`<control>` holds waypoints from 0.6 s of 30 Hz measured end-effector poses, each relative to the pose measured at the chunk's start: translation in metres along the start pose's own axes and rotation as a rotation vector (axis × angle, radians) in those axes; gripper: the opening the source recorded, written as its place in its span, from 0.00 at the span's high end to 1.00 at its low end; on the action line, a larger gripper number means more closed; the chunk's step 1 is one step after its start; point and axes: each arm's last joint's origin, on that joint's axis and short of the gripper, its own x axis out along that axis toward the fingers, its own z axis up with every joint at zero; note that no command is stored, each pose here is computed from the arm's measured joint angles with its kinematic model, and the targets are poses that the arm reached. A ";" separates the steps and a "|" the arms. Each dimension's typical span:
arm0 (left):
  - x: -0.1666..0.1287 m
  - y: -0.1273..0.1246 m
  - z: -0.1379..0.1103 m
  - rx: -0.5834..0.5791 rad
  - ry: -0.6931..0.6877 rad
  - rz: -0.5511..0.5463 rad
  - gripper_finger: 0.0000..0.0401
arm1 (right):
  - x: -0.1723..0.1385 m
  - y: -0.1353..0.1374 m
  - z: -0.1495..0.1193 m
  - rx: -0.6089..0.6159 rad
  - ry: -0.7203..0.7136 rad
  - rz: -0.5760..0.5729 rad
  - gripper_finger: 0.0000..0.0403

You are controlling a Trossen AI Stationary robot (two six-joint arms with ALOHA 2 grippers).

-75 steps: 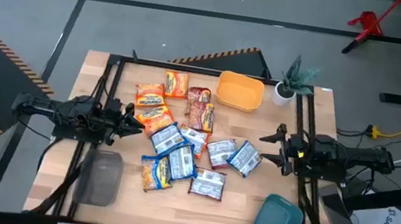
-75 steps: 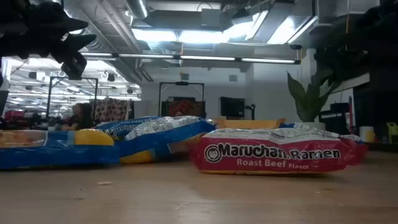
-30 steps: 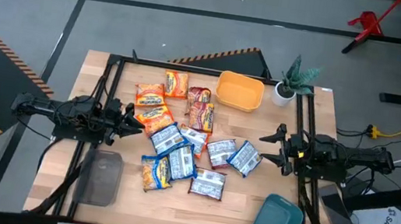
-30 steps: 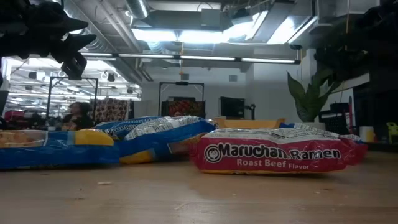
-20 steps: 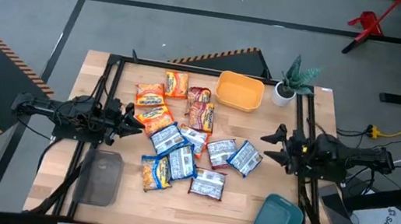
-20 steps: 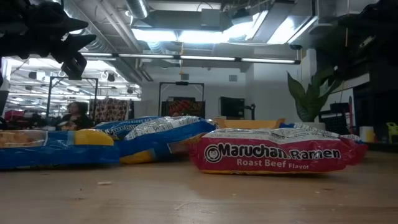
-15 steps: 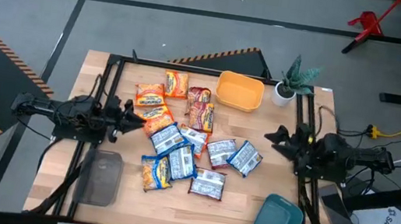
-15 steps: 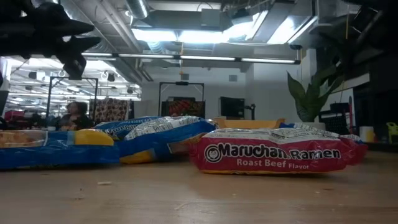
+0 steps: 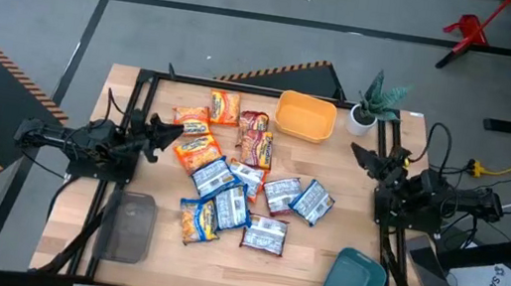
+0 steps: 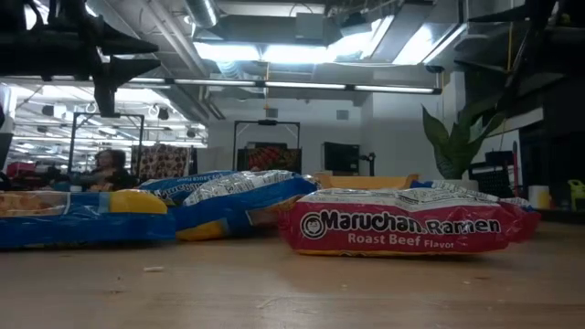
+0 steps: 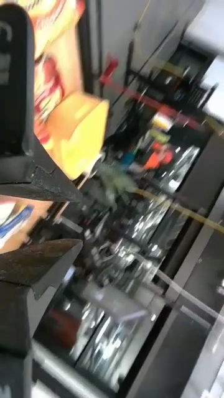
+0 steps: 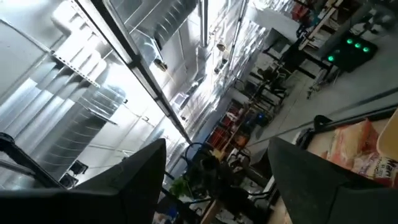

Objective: Sort Maruchan noodles
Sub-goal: Put the blue noodle pack into the blue bin

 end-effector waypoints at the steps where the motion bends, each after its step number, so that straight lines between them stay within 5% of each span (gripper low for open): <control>1: 0.000 -0.001 0.002 -0.028 -0.026 0.006 0.74 | 0.001 0.001 0.000 -0.007 0.010 -0.011 0.34; 9: -0.001 -0.005 0.016 -0.254 -0.162 -0.030 0.74 | 0.033 0.041 0.009 -0.205 0.303 -0.225 0.34; 13: -0.001 -0.005 0.016 -0.257 -0.161 -0.033 0.74 | 0.053 0.051 0.002 -0.396 0.649 -0.510 0.34; 18: -0.001 -0.005 0.015 -0.300 -0.157 -0.035 0.74 | 0.078 0.041 -0.030 -0.473 1.039 -0.773 0.34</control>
